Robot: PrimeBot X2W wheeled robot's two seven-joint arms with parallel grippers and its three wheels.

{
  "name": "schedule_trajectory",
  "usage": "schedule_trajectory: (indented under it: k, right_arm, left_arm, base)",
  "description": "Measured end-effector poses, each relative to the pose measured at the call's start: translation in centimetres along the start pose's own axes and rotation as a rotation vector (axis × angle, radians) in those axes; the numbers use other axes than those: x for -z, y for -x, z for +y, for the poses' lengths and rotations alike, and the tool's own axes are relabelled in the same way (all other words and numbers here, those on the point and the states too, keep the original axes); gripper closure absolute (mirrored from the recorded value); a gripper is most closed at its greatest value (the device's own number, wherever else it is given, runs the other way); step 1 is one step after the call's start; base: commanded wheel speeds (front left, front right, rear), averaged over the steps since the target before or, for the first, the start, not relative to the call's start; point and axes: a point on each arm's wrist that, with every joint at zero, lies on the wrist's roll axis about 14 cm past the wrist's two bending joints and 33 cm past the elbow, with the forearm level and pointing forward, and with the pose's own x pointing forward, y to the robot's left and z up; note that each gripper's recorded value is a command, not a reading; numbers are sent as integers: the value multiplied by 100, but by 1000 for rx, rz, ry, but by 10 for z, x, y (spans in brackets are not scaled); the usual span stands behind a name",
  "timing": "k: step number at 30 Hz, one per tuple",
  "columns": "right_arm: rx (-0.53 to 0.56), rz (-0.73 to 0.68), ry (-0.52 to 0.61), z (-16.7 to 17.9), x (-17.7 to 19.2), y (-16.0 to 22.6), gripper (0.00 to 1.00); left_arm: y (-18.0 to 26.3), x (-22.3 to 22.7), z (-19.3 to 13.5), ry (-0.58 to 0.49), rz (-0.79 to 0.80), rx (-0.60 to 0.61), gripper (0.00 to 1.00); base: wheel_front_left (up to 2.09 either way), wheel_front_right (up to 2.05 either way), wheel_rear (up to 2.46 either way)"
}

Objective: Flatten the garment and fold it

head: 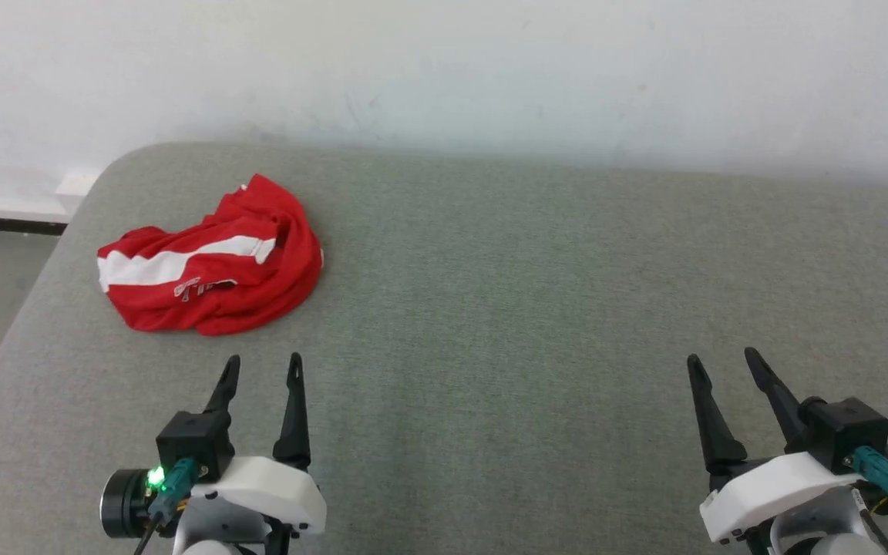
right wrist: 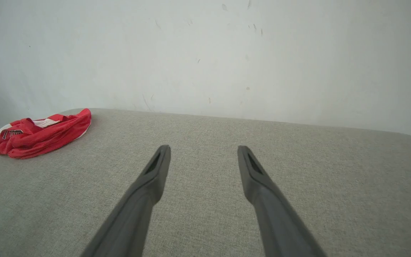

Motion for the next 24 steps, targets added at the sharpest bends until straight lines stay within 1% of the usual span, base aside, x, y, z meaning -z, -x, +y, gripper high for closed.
schedule_trajectory:
  k: [11,24]
  right_arm:
    - [-78,-1,-31,25,4,-14,0]
    - [-146,4,-63,49,10,-23,0]
  left_arm:
    - [15,-1,25,13,-13,-82,0]
    - [32,-3,50,25,-35,-174,0]
  base:
    - [0,0,0]
    - [0,0,0]
